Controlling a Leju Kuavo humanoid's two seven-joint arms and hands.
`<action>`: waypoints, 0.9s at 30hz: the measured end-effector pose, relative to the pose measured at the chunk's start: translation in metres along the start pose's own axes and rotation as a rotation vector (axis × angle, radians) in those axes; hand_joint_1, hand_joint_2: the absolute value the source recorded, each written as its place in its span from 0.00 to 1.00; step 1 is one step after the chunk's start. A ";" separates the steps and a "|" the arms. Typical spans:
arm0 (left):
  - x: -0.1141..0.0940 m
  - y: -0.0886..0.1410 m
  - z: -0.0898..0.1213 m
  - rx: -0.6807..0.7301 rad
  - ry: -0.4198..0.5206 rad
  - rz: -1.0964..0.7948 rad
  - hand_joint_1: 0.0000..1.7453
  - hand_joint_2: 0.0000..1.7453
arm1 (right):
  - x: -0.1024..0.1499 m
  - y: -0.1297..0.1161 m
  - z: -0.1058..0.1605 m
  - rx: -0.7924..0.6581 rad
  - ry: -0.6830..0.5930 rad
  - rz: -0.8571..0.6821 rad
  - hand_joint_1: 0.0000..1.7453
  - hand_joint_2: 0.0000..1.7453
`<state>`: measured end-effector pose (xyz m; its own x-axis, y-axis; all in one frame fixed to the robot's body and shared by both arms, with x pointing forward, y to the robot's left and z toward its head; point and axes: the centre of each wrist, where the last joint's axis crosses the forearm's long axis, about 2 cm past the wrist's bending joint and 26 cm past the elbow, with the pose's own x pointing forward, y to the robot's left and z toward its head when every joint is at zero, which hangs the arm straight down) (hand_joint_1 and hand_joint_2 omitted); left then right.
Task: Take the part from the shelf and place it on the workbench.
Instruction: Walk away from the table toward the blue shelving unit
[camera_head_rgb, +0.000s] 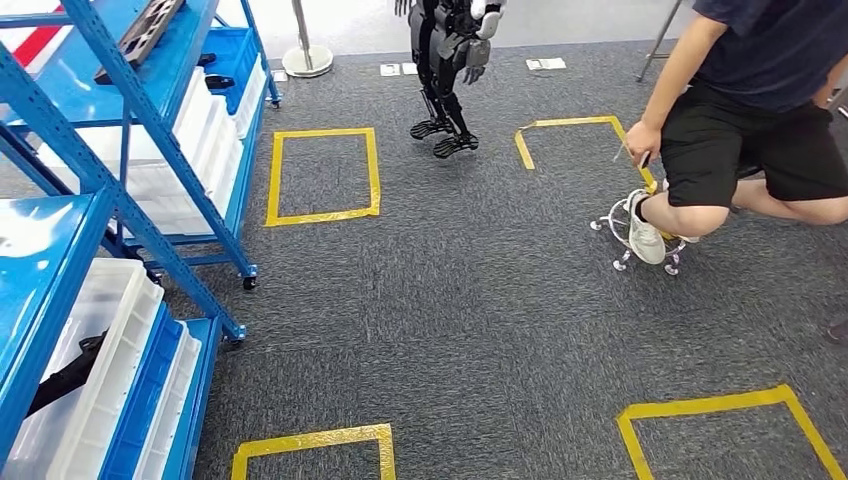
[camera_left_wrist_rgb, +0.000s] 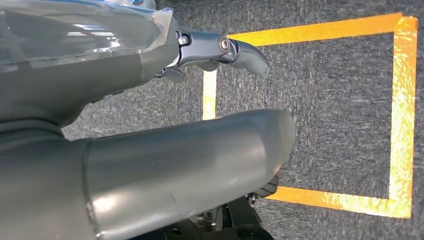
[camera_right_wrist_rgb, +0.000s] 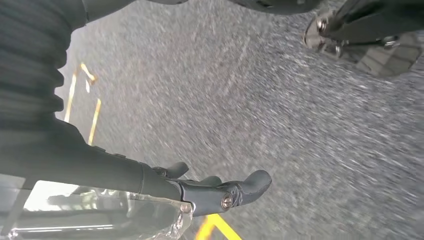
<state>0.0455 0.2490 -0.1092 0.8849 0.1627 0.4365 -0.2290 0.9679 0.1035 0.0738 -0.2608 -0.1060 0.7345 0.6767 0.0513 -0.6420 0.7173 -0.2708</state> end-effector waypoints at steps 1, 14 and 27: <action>0.000 0.000 0.000 0.000 -0.001 -0.001 0.00 0.00 | 0.000 0.000 0.000 0.000 -0.002 0.000 0.00 1.00; -0.001 0.000 0.000 0.004 -0.008 -0.014 0.00 0.00 | 0.000 0.004 0.001 0.008 -0.003 -0.004 0.00 1.00; 0.005 -0.011 0.001 -0.009 -0.037 -0.030 0.00 0.00 | 0.002 0.004 0.001 0.006 0.001 0.010 0.00 1.00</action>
<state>0.0521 0.2386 -0.1073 0.8757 0.1269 0.4659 -0.1989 0.9740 0.1085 0.0729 -0.2566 -0.1059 0.7284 0.6835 0.0477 -0.6504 0.7117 -0.2655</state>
